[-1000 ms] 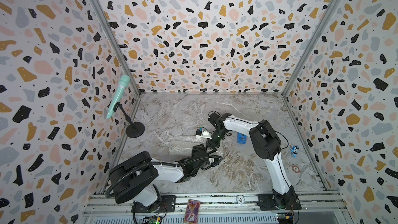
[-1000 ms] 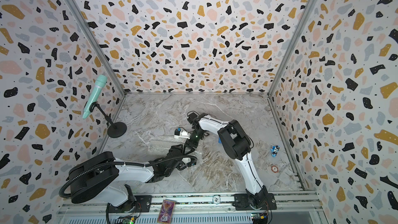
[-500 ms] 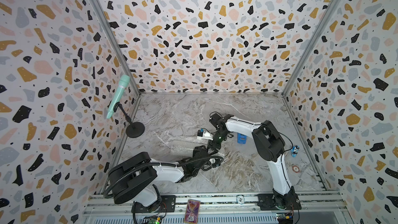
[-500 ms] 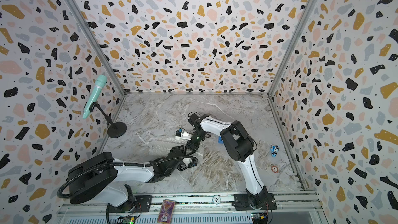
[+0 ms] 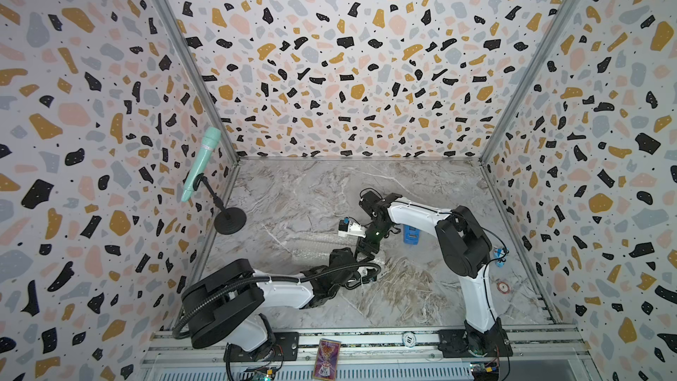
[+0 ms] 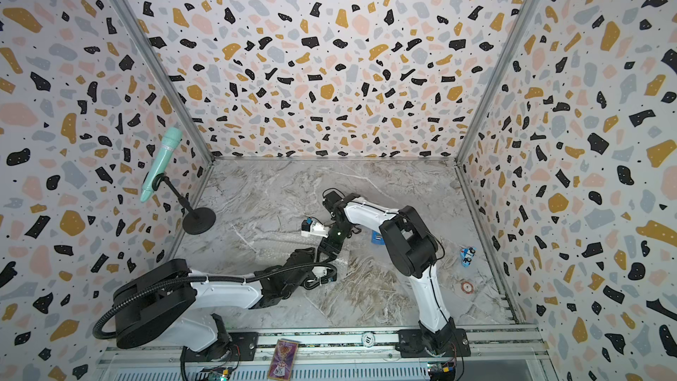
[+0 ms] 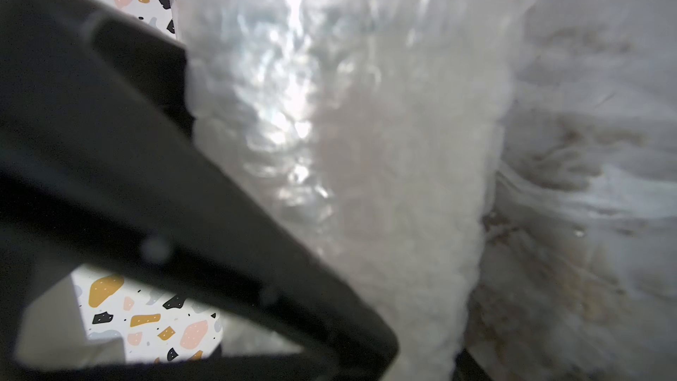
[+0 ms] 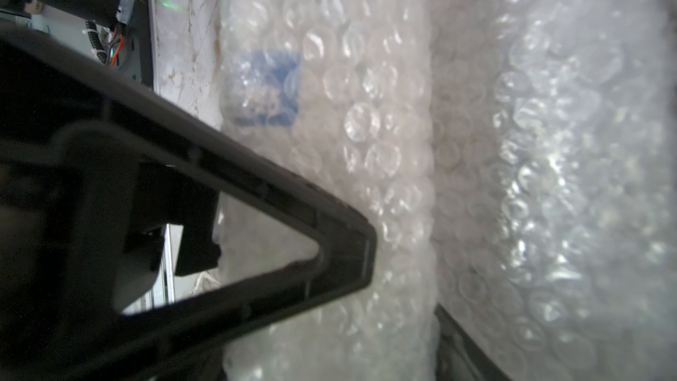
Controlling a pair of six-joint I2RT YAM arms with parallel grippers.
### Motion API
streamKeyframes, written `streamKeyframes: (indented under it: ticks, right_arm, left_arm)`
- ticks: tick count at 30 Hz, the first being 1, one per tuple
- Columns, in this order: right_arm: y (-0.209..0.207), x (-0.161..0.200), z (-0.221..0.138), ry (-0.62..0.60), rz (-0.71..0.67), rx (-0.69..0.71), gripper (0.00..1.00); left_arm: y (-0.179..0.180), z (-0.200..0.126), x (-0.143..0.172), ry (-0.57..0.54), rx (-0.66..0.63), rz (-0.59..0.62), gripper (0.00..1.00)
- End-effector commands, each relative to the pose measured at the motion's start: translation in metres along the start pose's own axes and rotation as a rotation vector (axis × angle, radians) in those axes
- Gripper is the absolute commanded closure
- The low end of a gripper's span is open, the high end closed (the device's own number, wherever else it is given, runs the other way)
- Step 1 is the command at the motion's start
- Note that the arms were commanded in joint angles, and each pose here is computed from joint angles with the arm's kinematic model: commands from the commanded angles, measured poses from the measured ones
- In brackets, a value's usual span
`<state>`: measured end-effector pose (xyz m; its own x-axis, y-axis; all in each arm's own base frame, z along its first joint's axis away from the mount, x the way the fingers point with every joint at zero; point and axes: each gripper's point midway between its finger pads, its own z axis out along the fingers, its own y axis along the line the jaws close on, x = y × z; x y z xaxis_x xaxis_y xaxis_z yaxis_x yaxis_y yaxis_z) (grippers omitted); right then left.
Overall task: Wrap wine bottles in bubble wrap
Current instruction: Wrap the wine bottle in bubble wrap.
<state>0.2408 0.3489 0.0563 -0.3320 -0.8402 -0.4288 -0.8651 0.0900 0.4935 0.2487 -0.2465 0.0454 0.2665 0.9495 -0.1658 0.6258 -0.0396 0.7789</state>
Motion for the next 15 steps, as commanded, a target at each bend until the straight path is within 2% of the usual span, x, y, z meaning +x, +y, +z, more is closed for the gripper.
streamKeyframes:
  ticks: [1,8,15]
  right_arm:
    - [-0.006,-0.001,-0.023,-0.012,0.004,0.084,0.25]
    - [-0.008,-0.016,-0.046,-0.087,-0.006,0.134,0.22]
    - [-0.007,-0.032,-0.072,-0.178,-0.036,0.187,0.21]
  left_arm:
    - [-0.002,-0.002,0.003,0.007,0.023,-0.014,0.49]
    - [-0.006,-0.003,-0.001,-0.003,0.063,-0.009,0.5]
    - [-0.016,-0.005,-0.001,-0.006,0.201,-0.04,0.51]
